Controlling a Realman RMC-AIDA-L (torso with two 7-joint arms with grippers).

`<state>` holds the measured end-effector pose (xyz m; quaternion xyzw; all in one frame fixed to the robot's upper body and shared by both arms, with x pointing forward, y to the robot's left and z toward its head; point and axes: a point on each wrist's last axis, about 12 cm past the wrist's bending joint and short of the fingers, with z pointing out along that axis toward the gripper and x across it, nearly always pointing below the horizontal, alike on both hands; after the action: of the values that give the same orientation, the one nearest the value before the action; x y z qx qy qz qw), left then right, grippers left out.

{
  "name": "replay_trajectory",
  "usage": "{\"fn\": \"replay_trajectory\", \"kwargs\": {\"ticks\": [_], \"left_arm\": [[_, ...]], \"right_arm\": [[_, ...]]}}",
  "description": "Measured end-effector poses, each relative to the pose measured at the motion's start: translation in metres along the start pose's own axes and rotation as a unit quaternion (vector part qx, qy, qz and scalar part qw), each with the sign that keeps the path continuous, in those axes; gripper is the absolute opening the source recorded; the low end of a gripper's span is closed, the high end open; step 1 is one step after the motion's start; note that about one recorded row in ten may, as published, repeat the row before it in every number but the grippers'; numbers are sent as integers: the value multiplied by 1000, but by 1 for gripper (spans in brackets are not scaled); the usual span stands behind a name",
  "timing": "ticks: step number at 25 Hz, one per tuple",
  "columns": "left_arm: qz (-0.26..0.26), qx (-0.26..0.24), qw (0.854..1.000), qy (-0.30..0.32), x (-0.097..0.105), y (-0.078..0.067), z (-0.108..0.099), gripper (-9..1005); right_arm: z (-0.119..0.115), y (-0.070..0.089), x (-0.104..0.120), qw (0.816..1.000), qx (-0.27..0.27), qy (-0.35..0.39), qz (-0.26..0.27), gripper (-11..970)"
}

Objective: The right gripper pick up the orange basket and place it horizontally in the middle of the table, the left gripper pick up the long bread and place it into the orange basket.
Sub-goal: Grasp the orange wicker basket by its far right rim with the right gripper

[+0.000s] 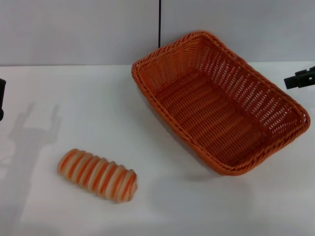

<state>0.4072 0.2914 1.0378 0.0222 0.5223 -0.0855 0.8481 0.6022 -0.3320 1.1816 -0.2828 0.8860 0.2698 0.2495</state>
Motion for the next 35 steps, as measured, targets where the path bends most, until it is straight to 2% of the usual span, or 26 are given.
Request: {"fn": "replay_trajectory", "kwargs": {"ticks": [11,22,29,34,35], "left_arm": [[-3,0,1000,-1,0,0,2,604],[-7,-3,1000,9,3,1,2,604],[-25,-6,1000,17,4,2,2,604],[-31,-7,999,20,5,4,1,604],[-31,-7,999,20,5,4,1,604]], "right_arm": [[22,0,2,1000,11,25,1,418],[49,-3,6,1000,17,21,4,406],[53,-1,8,1000,13,16,-7,399],[52,0,10,1000,3,8,-8,177],[52,1,10,1000,1,7,-8,176]]}}
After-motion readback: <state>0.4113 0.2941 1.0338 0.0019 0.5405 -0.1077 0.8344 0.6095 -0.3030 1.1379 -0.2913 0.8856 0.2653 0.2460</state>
